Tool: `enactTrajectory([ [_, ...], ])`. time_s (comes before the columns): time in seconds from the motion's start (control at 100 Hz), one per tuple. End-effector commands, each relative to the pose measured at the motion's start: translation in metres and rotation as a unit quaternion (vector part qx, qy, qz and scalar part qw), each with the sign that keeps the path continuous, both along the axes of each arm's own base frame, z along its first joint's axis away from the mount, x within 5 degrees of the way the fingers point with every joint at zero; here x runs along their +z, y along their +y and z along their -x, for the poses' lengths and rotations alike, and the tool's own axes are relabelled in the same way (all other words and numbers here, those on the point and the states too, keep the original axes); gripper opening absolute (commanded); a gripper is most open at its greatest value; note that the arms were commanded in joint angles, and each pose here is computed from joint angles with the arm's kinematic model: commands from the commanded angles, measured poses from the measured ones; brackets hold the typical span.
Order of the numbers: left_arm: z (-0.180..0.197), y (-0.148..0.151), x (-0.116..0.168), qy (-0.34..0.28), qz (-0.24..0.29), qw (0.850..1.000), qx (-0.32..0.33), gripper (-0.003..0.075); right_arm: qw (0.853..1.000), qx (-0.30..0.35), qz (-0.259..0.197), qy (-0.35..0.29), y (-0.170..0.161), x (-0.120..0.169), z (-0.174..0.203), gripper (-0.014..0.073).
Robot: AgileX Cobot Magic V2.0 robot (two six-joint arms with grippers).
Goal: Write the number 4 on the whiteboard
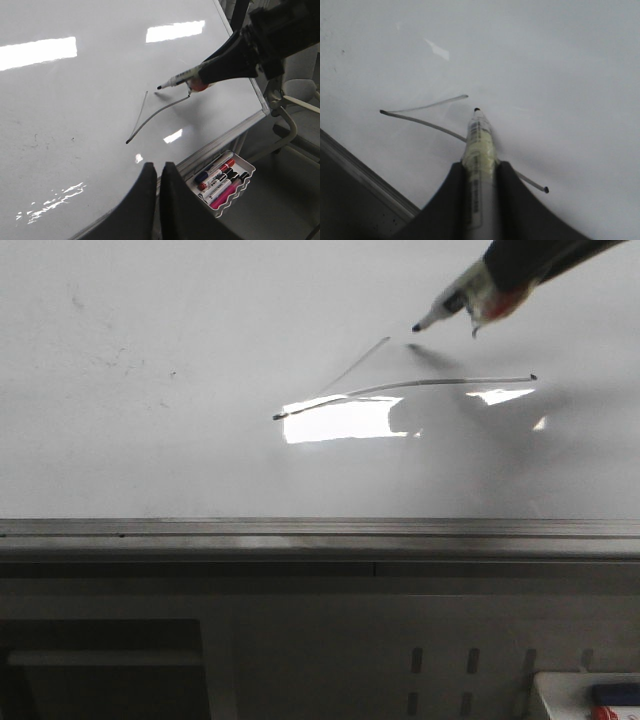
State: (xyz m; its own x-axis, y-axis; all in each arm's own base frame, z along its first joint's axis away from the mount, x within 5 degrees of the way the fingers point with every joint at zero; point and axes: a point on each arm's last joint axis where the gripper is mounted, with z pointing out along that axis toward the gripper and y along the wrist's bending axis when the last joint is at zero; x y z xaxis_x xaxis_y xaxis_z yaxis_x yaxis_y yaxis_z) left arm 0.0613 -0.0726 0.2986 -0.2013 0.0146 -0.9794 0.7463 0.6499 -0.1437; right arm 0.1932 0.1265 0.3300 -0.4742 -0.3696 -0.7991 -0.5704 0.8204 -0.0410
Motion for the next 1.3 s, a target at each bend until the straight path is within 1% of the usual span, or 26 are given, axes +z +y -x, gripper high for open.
enactTrajectory([
  [0.0,-0.003,0.001,0.014,-0.021,0.039,0.999,0.018,-0.002,0.999,0.001,-0.024,-0.036,0.005,0.012,-0.008,-0.0044],
  [0.14,-0.003,0.001,0.014,-0.021,0.039,0.999,0.018,-0.002,0.999,0.002,-0.02,-0.034,0.01,0.006,-0.014,-0.0044],
  [0.44,-0.003,0.001,0.014,-0.022,0.038,0.999,0.019,-0.002,0.999,0.002,-0.016,-0.04,0.011,0.005,-0.017,-0.0044],
  [0.5,-0.003,0.001,0.014,-0.022,0.038,0.999,0.019,-0.002,0.999,0.002,-0.012,-0.036,0.01,0.004,-0.017,-0.0044],
  [0.56,-0.003,0.001,0.014,-0.022,0.038,0.999,0.019,-0.002,1.0,0.002,-0.001,-0.018,0.009,0.0,-0.015,-0.0044],
  [0.62,-0.003,0.001,0.014,-0.022,0.038,0.999,0.019,-0.002,1.0,0.003,0.012,0.016,0.008,-0.01,-0.011,-0.0044],
  [0.68,-0.003,0.001,0.014,-0.022,0.038,0.999,0.019,-0.002,0.998,0.005,0.008,0.054,0.01,-0.024,-0.004,-0.0044],
  [0.73,-0.003,0.001,0.014,-0.022,0.038,0.999,0.019,-0.002,0.996,0.012,0.007,0.085,0.013,-0.041,0.004,-0.0044],
  [0.8,-0.003,0.001,0.014,-0.022,0.038,0.999,0.019,-0.002,0.994,0.031,0.01,0.105,0.019,-0.061,0.017,-0.0044],
  [0.9,-0.003,0.001,0.014,-0.022,0.038,0.999,0.019,-0.002,0.992,0.046,0.007,0.114,0.025,-0.077,0.028,-0.0044],
  [0.98,-0.003,0.001,0.014,-0.022,0.038,0.999,0.019,-0.002,0.993,0.04,-0.004,0.112,0.025,-0.077,0.028,-0.0044],
  [1.16,-0.003,0.001,0.014,-0.022,0.038,0.999,0.019,-0.002,0.995,0.04,-0.02,0.086,0.028,-0.065,0.023,-0.0044],
  [1.24,-0.003,0.001,0.014,-0.019,0.041,0.999,0.018,-0.002,0.996,0.041,-0.031,0.072,0.03,-0.055,0.021,-0.0044],
  [1.29,-0.003,0.001,0.014,-0.017,0.043,0.999,0.018,-0.002,0.997,0.042,-0.043,0.057,0.031,-0.043,0.02,-0.0044],
])
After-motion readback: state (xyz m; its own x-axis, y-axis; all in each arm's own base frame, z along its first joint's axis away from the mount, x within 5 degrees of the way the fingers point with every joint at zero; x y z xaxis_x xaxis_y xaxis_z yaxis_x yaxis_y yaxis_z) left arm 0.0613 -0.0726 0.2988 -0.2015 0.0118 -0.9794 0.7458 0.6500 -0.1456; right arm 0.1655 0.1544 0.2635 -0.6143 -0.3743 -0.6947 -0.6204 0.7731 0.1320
